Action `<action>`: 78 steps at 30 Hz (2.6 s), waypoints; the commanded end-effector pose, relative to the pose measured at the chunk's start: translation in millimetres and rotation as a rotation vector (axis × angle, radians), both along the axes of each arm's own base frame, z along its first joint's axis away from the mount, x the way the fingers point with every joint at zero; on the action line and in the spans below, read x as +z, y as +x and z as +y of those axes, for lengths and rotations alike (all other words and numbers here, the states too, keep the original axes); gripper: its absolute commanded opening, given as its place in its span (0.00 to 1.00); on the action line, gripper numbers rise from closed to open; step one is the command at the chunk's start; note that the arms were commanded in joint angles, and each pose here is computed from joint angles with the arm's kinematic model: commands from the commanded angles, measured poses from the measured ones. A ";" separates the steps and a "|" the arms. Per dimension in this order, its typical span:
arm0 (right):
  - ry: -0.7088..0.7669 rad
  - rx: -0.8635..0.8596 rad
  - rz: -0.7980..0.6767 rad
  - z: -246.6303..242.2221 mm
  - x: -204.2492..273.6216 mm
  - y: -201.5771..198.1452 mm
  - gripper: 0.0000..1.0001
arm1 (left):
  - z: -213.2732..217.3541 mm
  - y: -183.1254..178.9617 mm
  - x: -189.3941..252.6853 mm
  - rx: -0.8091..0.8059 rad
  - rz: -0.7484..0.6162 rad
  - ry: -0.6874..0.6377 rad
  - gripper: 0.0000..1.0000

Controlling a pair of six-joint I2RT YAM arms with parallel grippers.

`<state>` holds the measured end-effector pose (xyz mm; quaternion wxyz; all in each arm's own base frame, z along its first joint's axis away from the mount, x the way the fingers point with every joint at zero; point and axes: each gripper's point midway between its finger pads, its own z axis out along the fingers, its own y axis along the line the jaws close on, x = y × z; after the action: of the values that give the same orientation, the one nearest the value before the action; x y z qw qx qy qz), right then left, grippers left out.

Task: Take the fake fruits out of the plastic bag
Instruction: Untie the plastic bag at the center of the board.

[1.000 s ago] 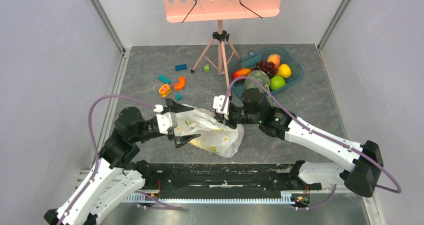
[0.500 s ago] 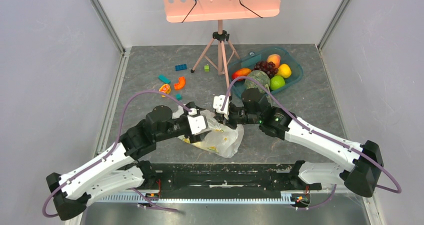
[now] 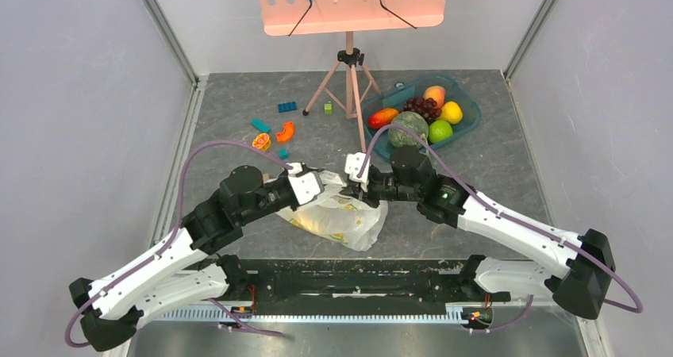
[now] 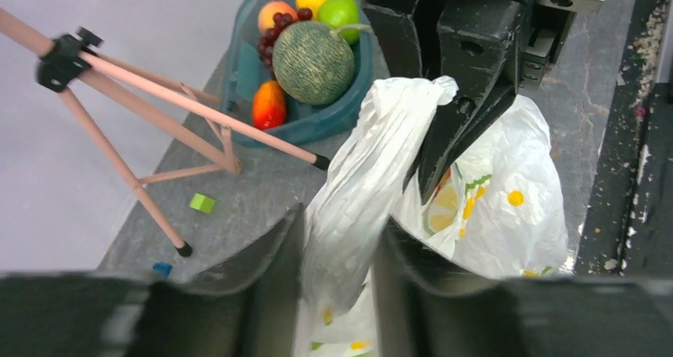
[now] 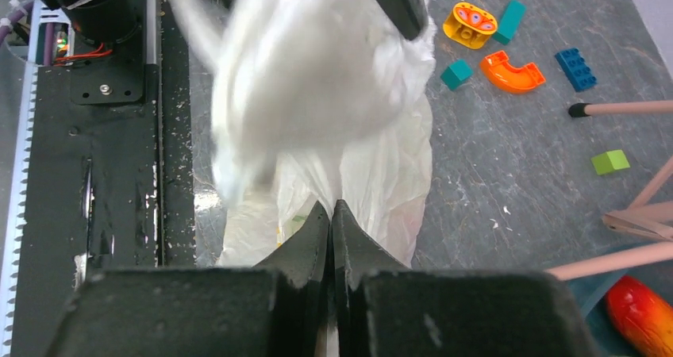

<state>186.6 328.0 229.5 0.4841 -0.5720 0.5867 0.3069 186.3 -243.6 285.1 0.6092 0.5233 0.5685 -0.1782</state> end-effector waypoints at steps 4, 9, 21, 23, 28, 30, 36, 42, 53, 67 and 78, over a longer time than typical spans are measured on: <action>0.098 -0.096 -0.034 -11.7 20.1 5.8 0.00 | 10.8 11.2 63.5 0.137 -0.018 -0.256 0.13; 0.176 -0.210 -0.054 -25.3 36.0 14.7 0.00 | 36.0 38.0 75.9 0.380 0.030 -0.368 0.02; 0.593 -0.686 0.026 -65.0 123.1 67.3 0.00 | 87.2 73.9 111.4 0.764 0.086 -0.568 0.02; 0.646 -0.763 0.019 -73.1 140.6 77.9 0.00 | 90.4 78.3 122.0 0.769 0.083 -0.590 0.02; 0.715 -0.930 -0.013 -90.8 170.0 105.9 0.00 | 97.0 98.0 145.3 0.765 0.088 -0.652 0.02; 0.726 -0.943 -0.017 -90.4 177.0 113.1 0.00 | 91.8 103.4 148.6 0.737 0.114 -0.664 0.02; 0.688 -0.971 0.050 -93.1 128.9 112.9 0.12 | 62.9 94.4 116.0 0.601 0.232 -0.679 0.02; 0.601 -0.886 0.037 -93.9 81.4 95.0 0.54 | 55.1 82.3 68.9 0.562 0.336 -0.680 0.02; 0.499 -0.642 0.021 -68.3 109.9 66.0 0.65 | 69.4 75.9 67.6 0.609 0.348 -0.723 0.02; 0.375 -0.582 0.211 24.4 88.9 21.2 0.26 | 78.5 66.3 58.1 0.607 0.351 -0.797 0.02; 0.316 -0.674 0.242 59.8 53.2 47.4 0.21 | 83.9 56.3 41.9 0.603 0.380 -0.816 0.02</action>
<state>219.8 376.3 265.5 0.5485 -0.2643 0.7425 0.2791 244.7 -162.3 316.8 0.6634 0.0449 0.6971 -0.2682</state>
